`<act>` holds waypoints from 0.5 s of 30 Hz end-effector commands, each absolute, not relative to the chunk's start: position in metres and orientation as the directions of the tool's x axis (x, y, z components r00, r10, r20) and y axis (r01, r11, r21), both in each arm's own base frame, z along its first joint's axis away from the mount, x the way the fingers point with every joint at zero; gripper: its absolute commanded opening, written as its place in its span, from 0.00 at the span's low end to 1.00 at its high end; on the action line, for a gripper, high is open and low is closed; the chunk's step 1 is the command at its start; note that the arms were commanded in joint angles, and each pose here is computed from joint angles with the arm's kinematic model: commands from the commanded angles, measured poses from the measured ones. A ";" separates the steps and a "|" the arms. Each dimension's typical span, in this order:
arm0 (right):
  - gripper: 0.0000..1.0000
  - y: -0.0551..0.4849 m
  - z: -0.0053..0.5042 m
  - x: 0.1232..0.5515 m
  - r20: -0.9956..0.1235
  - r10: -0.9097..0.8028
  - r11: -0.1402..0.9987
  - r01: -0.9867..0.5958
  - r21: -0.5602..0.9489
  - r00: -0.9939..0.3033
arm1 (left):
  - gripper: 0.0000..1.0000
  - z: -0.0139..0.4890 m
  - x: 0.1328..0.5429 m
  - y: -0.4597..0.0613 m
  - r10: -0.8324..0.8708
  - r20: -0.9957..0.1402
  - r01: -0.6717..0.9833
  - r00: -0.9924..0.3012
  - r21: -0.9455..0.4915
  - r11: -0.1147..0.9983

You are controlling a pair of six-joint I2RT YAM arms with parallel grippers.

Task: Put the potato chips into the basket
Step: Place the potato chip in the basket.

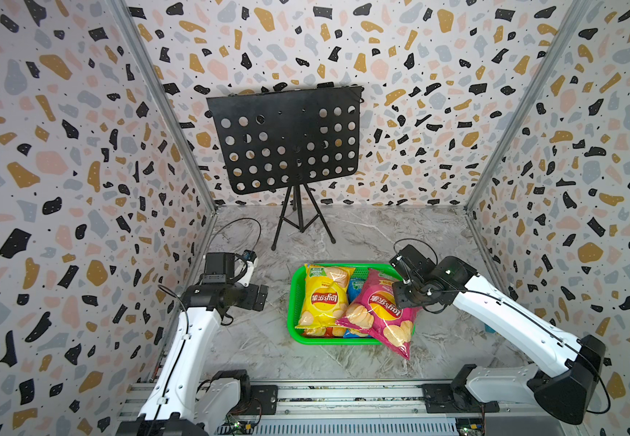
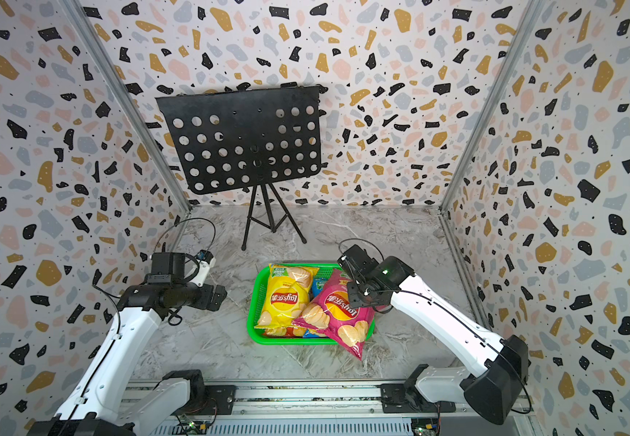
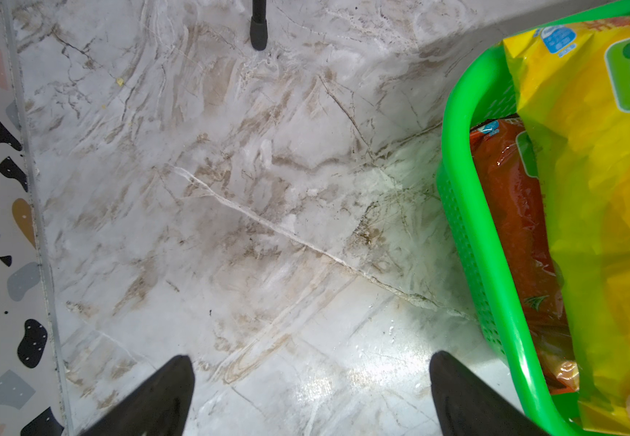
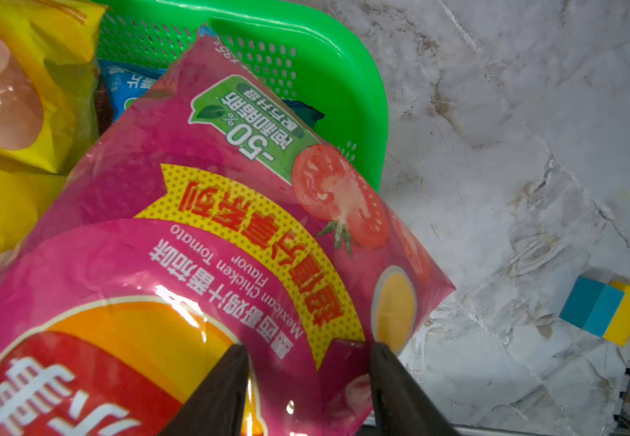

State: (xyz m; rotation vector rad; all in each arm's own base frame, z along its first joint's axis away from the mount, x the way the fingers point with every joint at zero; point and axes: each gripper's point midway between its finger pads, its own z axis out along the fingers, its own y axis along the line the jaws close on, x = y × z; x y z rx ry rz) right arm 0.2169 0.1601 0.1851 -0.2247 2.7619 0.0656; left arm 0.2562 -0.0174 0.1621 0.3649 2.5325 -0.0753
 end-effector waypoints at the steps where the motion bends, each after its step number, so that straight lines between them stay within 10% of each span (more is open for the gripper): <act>1: 0.56 0.153 0.185 0.216 -0.377 -0.111 0.991 -0.129 0.023 -0.919 | 1.00 0.162 0.255 -0.018 0.241 -0.561 0.278 -0.792 0.020 0.960; 15: 0.61 0.140 0.200 0.210 -0.411 -0.084 0.994 -0.107 0.034 -0.908 | 1.00 0.162 0.255 -0.019 0.241 -0.560 0.279 -0.792 0.019 0.960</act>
